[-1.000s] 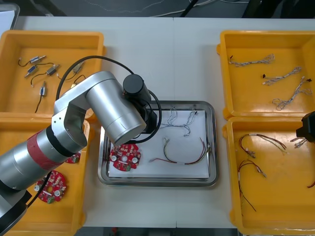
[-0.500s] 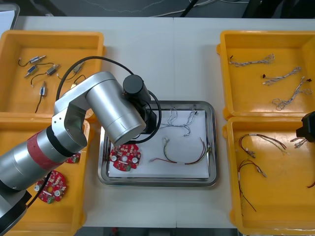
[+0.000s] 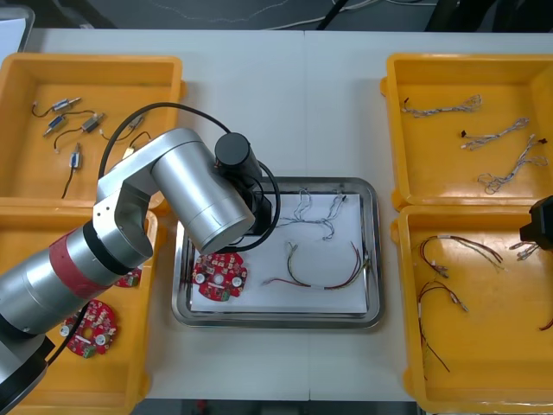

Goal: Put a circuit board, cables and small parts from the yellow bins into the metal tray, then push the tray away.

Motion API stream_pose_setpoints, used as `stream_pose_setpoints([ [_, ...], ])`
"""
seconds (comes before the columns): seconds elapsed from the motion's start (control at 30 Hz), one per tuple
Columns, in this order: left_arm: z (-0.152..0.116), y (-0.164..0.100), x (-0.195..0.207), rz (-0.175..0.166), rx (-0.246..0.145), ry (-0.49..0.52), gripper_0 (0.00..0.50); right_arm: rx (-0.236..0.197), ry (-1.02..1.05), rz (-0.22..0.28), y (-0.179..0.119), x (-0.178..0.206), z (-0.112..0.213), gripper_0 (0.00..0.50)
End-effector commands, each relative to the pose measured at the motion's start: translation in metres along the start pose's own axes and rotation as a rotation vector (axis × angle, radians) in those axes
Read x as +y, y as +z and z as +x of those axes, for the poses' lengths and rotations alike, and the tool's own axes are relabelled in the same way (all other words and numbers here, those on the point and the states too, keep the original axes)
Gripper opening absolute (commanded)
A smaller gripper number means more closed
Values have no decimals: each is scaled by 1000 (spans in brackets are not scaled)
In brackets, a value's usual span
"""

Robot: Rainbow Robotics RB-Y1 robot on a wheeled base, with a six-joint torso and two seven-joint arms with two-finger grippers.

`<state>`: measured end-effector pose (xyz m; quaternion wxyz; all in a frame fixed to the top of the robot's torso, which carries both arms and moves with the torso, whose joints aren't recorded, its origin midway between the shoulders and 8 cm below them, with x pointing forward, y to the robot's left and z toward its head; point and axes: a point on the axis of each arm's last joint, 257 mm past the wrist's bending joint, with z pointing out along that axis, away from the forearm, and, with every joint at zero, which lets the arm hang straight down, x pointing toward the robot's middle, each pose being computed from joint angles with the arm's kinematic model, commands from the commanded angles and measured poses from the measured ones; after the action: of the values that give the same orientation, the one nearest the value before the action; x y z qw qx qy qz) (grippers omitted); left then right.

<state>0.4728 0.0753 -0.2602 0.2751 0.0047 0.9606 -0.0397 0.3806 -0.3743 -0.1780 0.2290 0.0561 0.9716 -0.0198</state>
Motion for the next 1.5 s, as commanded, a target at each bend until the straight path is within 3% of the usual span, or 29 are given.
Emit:
stream_pose_setpoints([
  [0.03, 9, 3, -5, 10, 5, 1, 0, -26, 24, 4, -9, -4, -3, 500],
  [0.07, 8, 2, -5, 11, 4, 2, 9, -26, 24, 4, -9, -4, -3, 500],
  [0.13, 8, 3, -4, 9, 4, 0, 94, -26, 24, 4, -9, -4, -3, 500],
  [0.33, 7, 2, -5, 11, -1, -4, 241, -26, 24, 4, -9, -4, -3, 500],
  [0.4, 7, 3, -5, 10, -2, -6, 383, -26, 24, 4, -9, -4, -3, 500],
  [0.5, 7, 3, -5, 10, -2, -9, 488, -26, 24, 4, -9, -4, -3, 500],
  [0.53, 7, 3, -5, 10, -2, -9, 499, -26, 24, 4, -9, -4, -3, 500],
  [0.93, 1, -5, -7, 21, -19, -18, 500, -26, 24, 4, -9, -4, -3, 500],
  [1.2, -11, -40, -11, 67, 5, -66, 500, -26, 24, 4, -9, -4, -3, 500],
  [1.5, -33, -70, 5, 79, 6, -112, 500, -26, 24, 4, -9, -4, -3, 500],
])
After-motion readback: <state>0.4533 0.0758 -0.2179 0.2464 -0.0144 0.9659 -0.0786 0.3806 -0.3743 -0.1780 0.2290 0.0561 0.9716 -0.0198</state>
